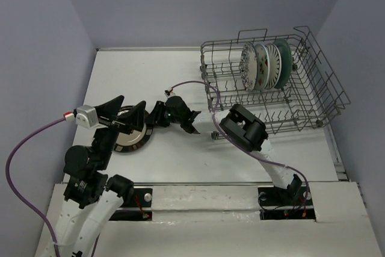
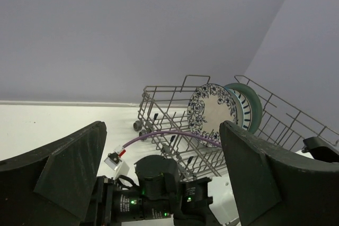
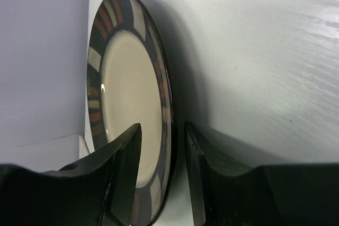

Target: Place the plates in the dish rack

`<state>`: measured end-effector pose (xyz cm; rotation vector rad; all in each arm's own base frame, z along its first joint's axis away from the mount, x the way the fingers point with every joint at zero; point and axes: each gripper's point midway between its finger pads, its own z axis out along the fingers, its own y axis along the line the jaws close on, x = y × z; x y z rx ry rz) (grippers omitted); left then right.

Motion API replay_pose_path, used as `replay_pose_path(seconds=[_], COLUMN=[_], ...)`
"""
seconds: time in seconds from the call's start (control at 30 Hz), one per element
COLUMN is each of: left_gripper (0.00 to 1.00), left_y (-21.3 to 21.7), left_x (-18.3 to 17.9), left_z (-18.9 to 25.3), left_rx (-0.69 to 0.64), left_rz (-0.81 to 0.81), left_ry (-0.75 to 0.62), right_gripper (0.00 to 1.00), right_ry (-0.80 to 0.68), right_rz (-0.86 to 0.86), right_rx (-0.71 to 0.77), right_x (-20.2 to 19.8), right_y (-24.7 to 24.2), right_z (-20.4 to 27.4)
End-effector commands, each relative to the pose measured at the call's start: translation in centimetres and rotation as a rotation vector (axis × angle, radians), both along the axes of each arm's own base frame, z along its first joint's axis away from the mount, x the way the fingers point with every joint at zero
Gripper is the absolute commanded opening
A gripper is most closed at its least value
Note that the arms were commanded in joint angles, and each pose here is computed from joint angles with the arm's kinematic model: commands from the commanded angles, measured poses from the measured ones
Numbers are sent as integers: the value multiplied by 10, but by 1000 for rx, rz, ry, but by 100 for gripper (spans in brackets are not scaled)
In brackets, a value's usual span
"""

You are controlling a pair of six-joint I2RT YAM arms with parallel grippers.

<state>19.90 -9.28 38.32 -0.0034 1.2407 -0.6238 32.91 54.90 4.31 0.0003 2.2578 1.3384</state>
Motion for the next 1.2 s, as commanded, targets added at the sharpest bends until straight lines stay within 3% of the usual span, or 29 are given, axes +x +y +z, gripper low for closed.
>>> replay_pose_path(seconds=[0.0,0.13,0.23,0.47,0.63,0.77,0.9,0.97,1.1,1.17], left_gripper=[99,99,99,99,99,99,99,99,99,99], left_y=[1,6,7,16,20,19,17,17,17,16], left_x=[3,0,-3,-12,-15,-17,-19,-20,-20,-20], left_z=[5,7,10,18,19,19,20,21,21,21], left_rx=[6,4,5,0,0,-2,-5,-6,-4,-3], left_rz=[15,32,34,59,74,66,54,51,50,48], left_ry=[-25,-39,-50,-86,-97,-98,-103,-107,-106,-107], right_gripper=[43,26,7,7,7,7,7,7,7,7], right_ry=[79,101,99,-59,-340,-450,-562,-618,-738,-804], right_rz=[39,39,63,35,-31,-131,-305,-362,-505,-640], right_rx=[-8,7,38,168,178,216,178,170,14,-147], right_x=[-7,-7,-10,4,42,85,135,141,166,182], right_y=[4,7,11,15,-2,-54,-149,-187,-274,-344], right_z=[-34,-39,-32,53,159,228,282,318,355,378])
